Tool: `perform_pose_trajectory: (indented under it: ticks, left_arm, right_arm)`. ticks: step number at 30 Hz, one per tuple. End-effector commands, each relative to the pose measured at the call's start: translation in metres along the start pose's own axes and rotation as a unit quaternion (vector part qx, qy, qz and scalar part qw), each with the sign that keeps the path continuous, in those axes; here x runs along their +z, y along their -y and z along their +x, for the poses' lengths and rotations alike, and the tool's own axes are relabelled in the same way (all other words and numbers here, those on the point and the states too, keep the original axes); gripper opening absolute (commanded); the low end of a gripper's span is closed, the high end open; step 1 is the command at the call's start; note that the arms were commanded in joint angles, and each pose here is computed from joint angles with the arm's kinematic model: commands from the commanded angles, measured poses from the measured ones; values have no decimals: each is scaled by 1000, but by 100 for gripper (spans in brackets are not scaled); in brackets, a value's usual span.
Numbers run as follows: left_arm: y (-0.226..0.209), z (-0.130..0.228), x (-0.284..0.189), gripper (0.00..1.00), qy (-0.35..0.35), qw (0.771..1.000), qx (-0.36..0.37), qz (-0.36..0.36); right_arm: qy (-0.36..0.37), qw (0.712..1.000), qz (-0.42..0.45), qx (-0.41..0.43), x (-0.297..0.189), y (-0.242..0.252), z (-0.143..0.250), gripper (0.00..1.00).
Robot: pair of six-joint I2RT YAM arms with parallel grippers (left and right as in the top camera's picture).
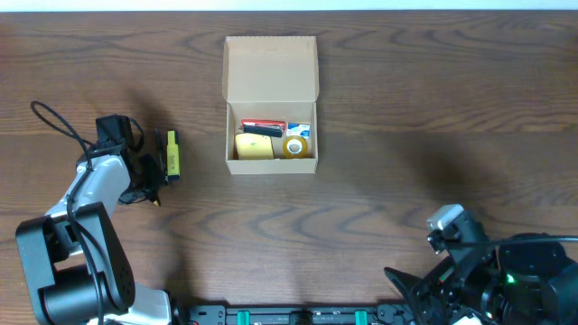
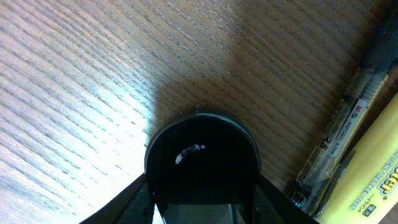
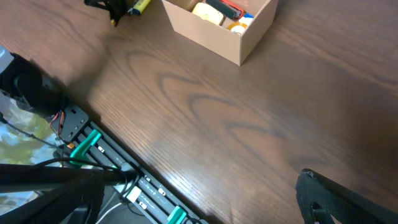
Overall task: Pack container
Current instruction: 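Lift the left gripper toward the cardboard box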
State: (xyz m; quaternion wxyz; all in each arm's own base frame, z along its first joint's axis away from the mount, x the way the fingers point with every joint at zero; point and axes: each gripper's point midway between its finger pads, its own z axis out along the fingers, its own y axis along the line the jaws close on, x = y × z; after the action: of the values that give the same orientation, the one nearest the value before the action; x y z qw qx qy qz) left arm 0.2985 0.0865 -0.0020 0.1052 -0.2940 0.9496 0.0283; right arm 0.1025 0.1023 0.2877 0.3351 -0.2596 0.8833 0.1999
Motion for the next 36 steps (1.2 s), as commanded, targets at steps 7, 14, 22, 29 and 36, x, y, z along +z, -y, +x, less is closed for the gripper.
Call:
perform_pose_trajectory:
  ticks: [7,14,22,29,36]
  left_arm:
    - [-4,1,4,32,-3,1000,-3,-14]
    - [5,-26,-15,6,27,1000,-4,-2]
    - [28,-76,-89,6,57,994,92,12]
    - [127,-114,-183,5,181,941,280,64]
    - [228,-80,-221,6,250,855,434,136]
  right_arm:
    - [0,1000,-4,3,0,-1,0,99]
    - [0,1000,-4,3,0,-1,0,99]
    - [0,1000,-4,3,0,-1,0,99]
    - [0,1000,-4,3,0,-1,0,99]
    - [0,1000,-4,3,0,-1,0,99]
